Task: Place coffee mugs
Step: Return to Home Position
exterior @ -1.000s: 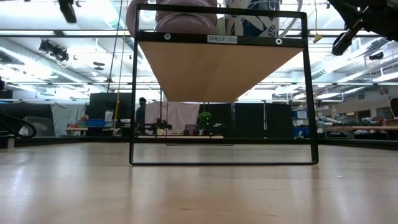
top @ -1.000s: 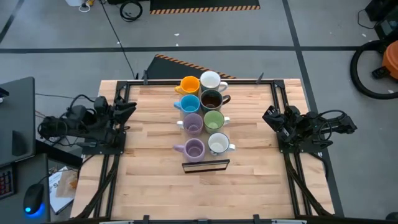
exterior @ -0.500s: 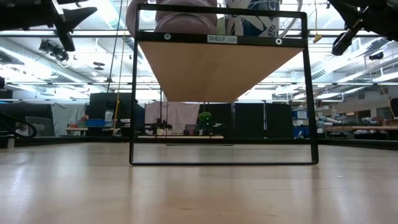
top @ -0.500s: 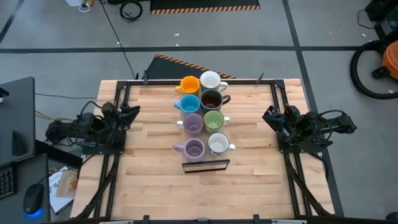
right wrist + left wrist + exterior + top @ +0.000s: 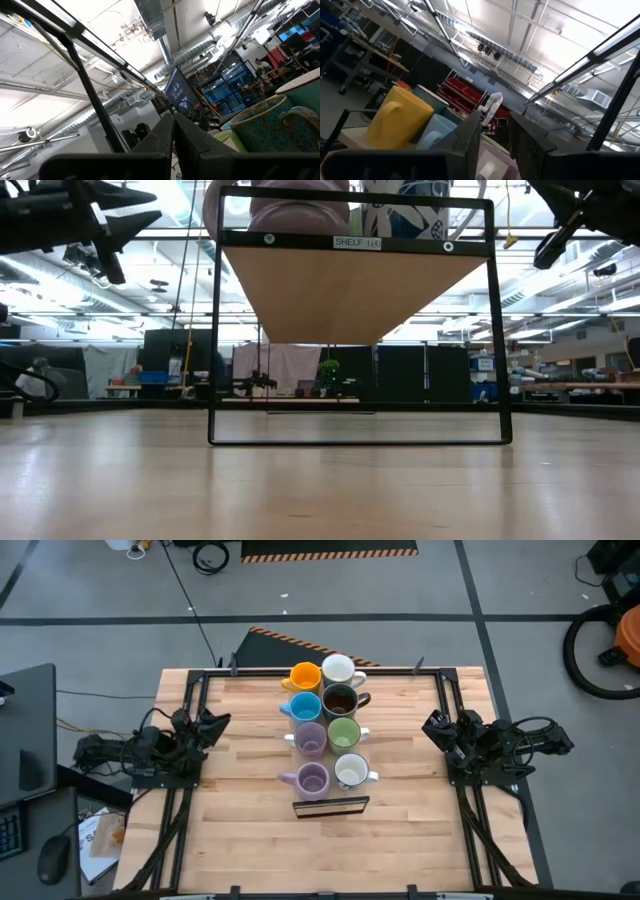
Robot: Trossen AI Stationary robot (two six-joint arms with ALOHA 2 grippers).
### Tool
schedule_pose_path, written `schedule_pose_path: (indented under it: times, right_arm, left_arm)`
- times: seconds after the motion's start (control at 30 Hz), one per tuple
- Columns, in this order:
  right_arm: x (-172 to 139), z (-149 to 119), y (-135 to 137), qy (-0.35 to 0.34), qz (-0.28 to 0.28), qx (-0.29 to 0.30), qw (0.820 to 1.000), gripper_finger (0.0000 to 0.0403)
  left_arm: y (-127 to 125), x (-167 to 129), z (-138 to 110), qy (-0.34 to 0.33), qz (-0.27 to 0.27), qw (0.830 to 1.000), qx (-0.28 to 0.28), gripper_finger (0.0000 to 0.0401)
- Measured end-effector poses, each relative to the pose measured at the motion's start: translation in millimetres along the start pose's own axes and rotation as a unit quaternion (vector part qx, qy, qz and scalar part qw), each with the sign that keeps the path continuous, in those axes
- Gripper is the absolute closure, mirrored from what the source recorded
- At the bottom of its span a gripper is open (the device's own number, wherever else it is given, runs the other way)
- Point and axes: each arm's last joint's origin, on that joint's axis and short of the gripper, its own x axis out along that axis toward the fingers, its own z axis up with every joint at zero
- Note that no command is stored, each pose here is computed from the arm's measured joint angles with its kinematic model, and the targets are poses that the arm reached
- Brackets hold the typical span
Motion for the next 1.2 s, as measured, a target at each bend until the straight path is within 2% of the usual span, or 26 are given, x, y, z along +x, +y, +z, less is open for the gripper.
schedule_pose_path:
  times: [0.2, 0.43, 0.57, 0.73, 1.2]
  right_arm:
    - [0, 0, 0, 0.000, 0.000, 0.000, 1.000, 0.0380]
    - [0, 0, 0, 0.000, 0.000, 0.000, 1.000, 0.0380]
    - [0, 0, 0, 0.000, 0.000, 0.000, 1.000, 0.0380]
    - [0, 0, 0, 0.000, 0.000, 0.000, 1.000, 0.0380]
    - [0, 0, 0, 0.000, 0.000, 0.000, 1.000, 0.0379]
  left_arm:
    - [3, 0, -3, 0.015, 0.010, 1.000, 0.015, 0.0332]
    - [16, -2, -19, 0.075, 0.102, 0.990, 0.062, 0.0370]
    - [23, -6, -29, 0.133, 0.126, 0.975, 0.125, 0.0373]
    - [23, -6, -30, 0.142, 0.116, 0.966, 0.185, 0.0370]
    - [22, -5, -29, 0.138, 0.114, 0.967, 0.184, 0.0369]
